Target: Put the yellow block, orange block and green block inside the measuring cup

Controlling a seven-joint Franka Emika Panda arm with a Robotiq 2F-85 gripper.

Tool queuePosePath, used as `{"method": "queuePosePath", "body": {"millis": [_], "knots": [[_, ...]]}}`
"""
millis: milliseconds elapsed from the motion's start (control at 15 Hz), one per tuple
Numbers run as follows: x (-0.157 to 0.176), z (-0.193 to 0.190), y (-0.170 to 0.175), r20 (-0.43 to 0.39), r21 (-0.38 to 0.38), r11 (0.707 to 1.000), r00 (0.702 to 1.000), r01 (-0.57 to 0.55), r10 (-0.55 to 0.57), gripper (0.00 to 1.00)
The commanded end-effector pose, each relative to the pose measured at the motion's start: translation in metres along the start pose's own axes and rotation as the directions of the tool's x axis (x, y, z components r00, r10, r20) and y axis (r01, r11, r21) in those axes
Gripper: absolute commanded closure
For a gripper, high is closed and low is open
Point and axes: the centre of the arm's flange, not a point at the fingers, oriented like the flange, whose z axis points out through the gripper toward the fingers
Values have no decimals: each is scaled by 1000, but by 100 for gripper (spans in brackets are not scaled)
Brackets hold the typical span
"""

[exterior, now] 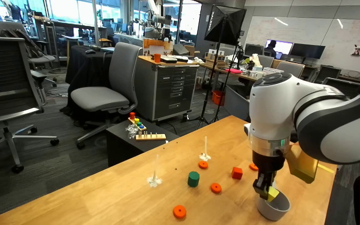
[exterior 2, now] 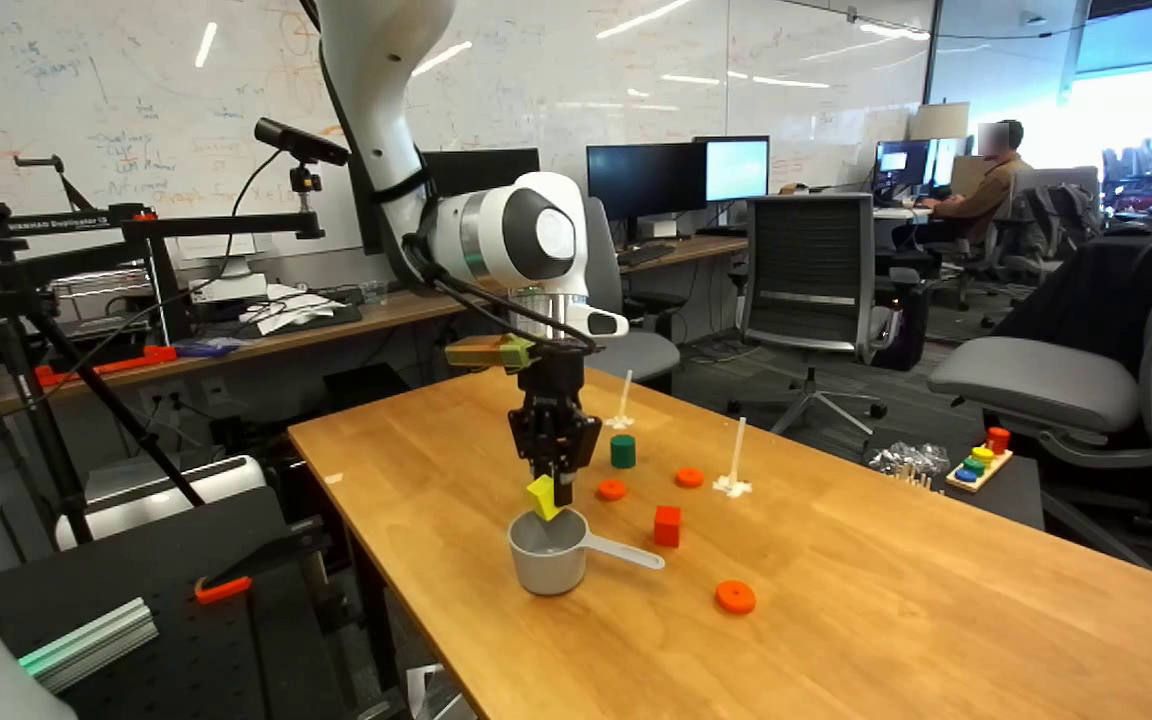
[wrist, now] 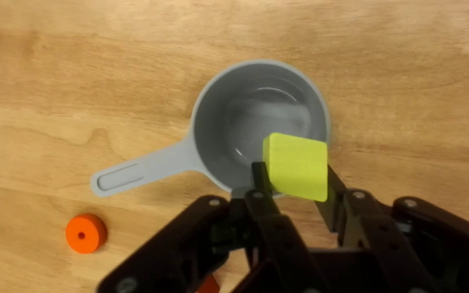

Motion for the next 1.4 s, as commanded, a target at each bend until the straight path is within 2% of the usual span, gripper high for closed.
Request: {"method": "queuePosePath", "body": {"millis": [0,133,400,467,733,1000,1133,1333], "knots": [[-14,-3,6,31,-14,1000,999,-27,27,43],[-17,0,8,42,-16,999,999,-31,32,37],[-14,1,14,47,-24,999,998,-36,37,5],[-12,0,14,45,-26,999,998,-33,34,1],[16,-9,8,-1,-42,999,1000,30,-30,0],[65,-34,12,-61,-85,996,998,24,-30,0],[92,-41,22,-37,-104,991,996,81,-85,0],[124,-38,36,29,-107,965,971,240,-238,0]]}}
